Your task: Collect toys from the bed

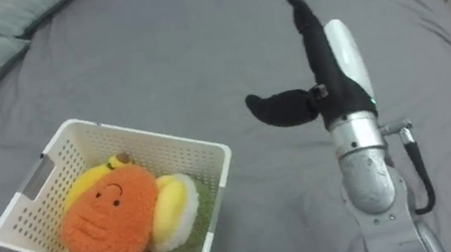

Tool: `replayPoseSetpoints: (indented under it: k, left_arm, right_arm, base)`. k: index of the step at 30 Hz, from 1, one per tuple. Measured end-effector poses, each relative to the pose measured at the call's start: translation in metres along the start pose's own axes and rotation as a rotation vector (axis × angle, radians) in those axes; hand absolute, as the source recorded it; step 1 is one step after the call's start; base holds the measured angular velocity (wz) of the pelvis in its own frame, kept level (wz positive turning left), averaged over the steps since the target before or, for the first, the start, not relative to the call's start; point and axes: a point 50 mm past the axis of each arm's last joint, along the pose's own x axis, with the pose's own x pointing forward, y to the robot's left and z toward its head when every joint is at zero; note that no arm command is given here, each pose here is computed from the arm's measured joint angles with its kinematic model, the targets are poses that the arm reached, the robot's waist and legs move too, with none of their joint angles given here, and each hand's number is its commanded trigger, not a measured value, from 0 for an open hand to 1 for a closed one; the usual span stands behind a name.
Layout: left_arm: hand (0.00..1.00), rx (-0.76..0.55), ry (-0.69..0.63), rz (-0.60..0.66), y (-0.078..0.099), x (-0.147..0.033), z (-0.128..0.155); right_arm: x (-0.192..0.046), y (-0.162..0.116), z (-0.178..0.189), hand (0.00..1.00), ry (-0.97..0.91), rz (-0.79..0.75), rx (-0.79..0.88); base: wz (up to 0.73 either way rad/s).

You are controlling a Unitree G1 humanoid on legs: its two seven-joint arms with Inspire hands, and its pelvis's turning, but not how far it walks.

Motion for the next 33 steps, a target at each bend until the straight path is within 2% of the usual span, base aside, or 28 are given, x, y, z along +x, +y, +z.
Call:
replayPoseSetpoints:
  k: [5, 12, 15, 18, 20, 21, 23, 24, 26, 29, 33]
  left_arm:
    - [0.0, 0.0, 0.013, 0.02, 0.002, -0.001, -0.005]
    - [0.0, -0.005, 0.008, 0.026, 0.003, 0.0, -0.005]
    - [0.0, -0.006, 0.007, 0.031, 0.004, 0.0, -0.006]
    - [0.0, -0.006, 0.012, 0.031, 0.005, 0.0, -0.008]
    - [0.0, -0.006, 0.012, 0.03, 0.005, -0.001, -0.008]
    - [0.0, -0.006, 0.013, 0.03, 0.004, -0.001, -0.009]
    - [0.0, -0.004, 0.026, 0.023, 0.004, -0.001, -0.013]
    - [0.0, -0.01, 0.028, 0.021, 0.004, -0.001, -0.012]
    - [0.0, -0.015, 0.04, 0.002, 0.003, -0.001, -0.014]
    - [0.0, -0.027, 0.04, -0.006, 0.004, 0.0, -0.014]
    - [0.0, -0.029, 0.046, -0.023, 0.0, -0.001, -0.014]
  right_arm:
    - [-0.013, -0.026, -0.034, 0.0, 0.151, -0.172, 0.032]
    - [-0.052, -0.03, -0.1, 0.0, 0.454, -0.248, 0.04]
    - [-0.078, -0.025, -0.131, 0.0, 0.627, -0.25, 0.057]
    - [-0.112, -0.018, -0.162, 0.0, 0.827, -0.25, 0.103]
    - [-0.147, -0.011, -0.187, 0.0, 1.019, -0.247, 0.125]
    - [-0.156, -0.01, -0.193, 0.0, 1.067, -0.245, 0.128]
    - [-0.196, -0.004, -0.21, 0.0, 1.263, -0.252, 0.187]
    - [-0.206, -0.002, -0.213, 0.0, 1.312, -0.256, 0.207]
    - [-0.243, 0.004, -0.219, 0.0, 1.475, -0.263, 0.273]
    - [-0.27, 0.016, -0.219, 0.0, 1.58, -0.232, 0.334]
    - [-0.287, 0.032, -0.216, 0.0, 1.665, -0.193, 0.414]
  base:
    - [-0.11]
    - [-0.1]
    - [-0.15]
    - [0.0]
    - [0.0]
    - [0.0]
    - [0.0]
    - [0.0]
    - [0.0]
    - [0.0]
    - [0.0]
